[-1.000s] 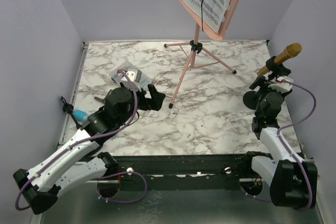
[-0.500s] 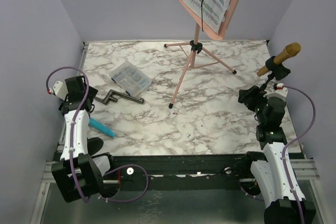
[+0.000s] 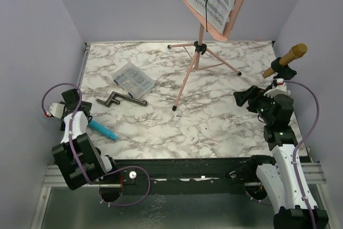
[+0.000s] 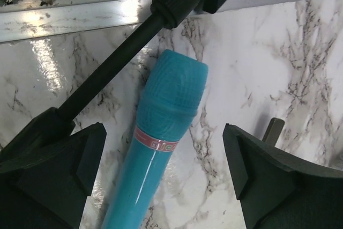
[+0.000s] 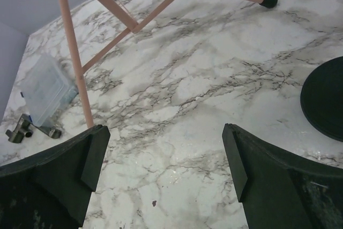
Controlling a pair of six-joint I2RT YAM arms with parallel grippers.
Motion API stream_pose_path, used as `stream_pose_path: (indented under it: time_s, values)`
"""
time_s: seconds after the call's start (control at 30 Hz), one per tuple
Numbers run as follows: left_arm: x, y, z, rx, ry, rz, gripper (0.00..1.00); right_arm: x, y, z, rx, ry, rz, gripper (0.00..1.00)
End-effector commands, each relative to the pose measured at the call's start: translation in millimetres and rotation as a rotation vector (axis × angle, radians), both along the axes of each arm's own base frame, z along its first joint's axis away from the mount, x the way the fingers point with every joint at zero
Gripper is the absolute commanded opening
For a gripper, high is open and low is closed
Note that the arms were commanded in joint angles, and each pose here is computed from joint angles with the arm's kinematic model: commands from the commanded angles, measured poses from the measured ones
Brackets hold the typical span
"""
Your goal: Set up the instrument practice props
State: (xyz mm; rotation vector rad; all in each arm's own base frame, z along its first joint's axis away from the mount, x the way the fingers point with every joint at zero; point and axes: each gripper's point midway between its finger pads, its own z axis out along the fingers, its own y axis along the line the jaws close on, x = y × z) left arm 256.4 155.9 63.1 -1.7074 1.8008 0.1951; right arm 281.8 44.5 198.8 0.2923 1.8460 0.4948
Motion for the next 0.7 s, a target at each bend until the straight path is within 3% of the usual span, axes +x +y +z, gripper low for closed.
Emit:
stream_pose_path:
  time_s: [0.0,0.3,0.57,0.67]
  values:
    - [-13,-3,-6,-0.012,-0.012,0.050,0.99,-9,16,11,0.021,0.008,0.091,1.00]
    - [10,-23,-30,-0.126,-0.036,-0.072,0.97,-16,38,18,0.070,0.041,0.192,1.00]
    - [31,-73,-32,-0.080,0.001,-0.232,0.62,-26,49,38,0.107,0.027,0.235,1.00]
    - [21,-95,-42,-0.101,0.004,-0.224,0.37,-26,49,42,0.095,0.017,0.240,1.00]
